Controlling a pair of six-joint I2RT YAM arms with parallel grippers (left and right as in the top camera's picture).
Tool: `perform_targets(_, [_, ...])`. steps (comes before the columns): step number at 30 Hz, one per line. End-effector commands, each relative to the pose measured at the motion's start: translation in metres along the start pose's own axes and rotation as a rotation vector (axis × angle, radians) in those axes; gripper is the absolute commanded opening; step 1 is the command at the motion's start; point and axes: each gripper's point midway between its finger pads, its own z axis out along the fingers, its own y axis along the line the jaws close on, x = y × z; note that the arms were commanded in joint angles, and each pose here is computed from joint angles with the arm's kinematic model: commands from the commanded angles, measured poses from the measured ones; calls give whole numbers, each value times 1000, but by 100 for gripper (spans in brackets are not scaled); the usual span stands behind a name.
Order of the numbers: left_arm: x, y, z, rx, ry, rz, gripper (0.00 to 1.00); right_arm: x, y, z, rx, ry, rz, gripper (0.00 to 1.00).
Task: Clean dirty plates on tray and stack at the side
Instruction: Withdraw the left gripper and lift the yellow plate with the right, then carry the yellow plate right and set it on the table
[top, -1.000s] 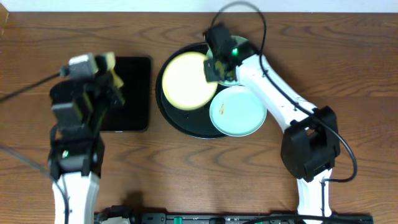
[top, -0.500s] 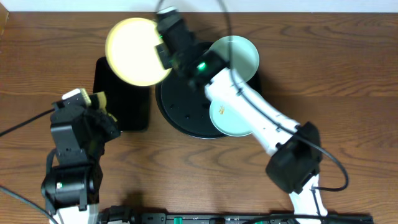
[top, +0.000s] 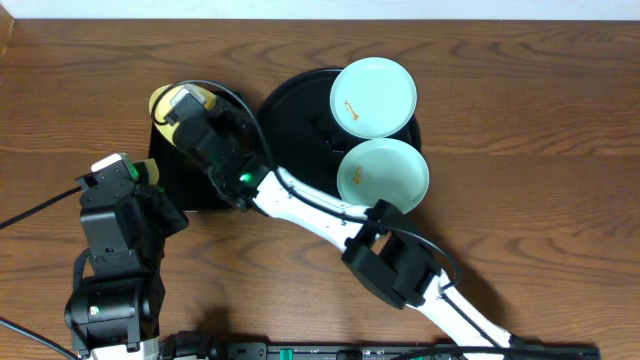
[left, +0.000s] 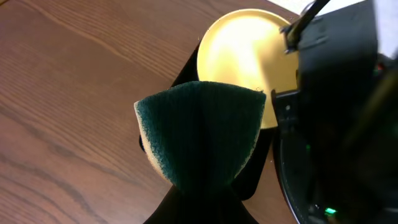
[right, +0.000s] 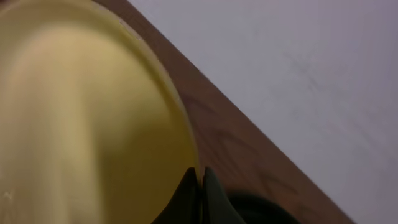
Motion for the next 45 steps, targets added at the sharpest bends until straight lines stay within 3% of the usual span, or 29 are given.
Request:
perform_targets(1, [-1, 4, -1, -19, -6, -7, 8, -20, -41, -8, 153, -16, 3, 1])
perform_targets(5, [0, 5, -1, -20, -3, -7, 9, -42, -66, -16, 251, -75, 51, 1])
perform_targets(12, [0, 4, -1, -20, -2, -7, 8, -61, -102, -34, 227, -67, 152, 1])
perform_targets(18, [3, 4, 3, -26, 16, -4, 9, -65, -132, -43, -76, -18, 414, 1])
perform_targets(24, [6, 4, 14, -38, 51, 2, 8, -46, -182, -46, -477, 90, 723, 1])
perform_targets(29, [6, 1, 23, -32, 69, 4, 8, 42, -257, -37, -566, 332, 953, 2])
perform_targets(38, [7, -1, 33, -37, 87, 6, 8, 266, -410, -91, -112, 852, 1089, 1])
perform_targets(45, [12, -1, 40, -40, 119, 10, 8, 367, -441, -151, 36, 1112, 1158, 1])
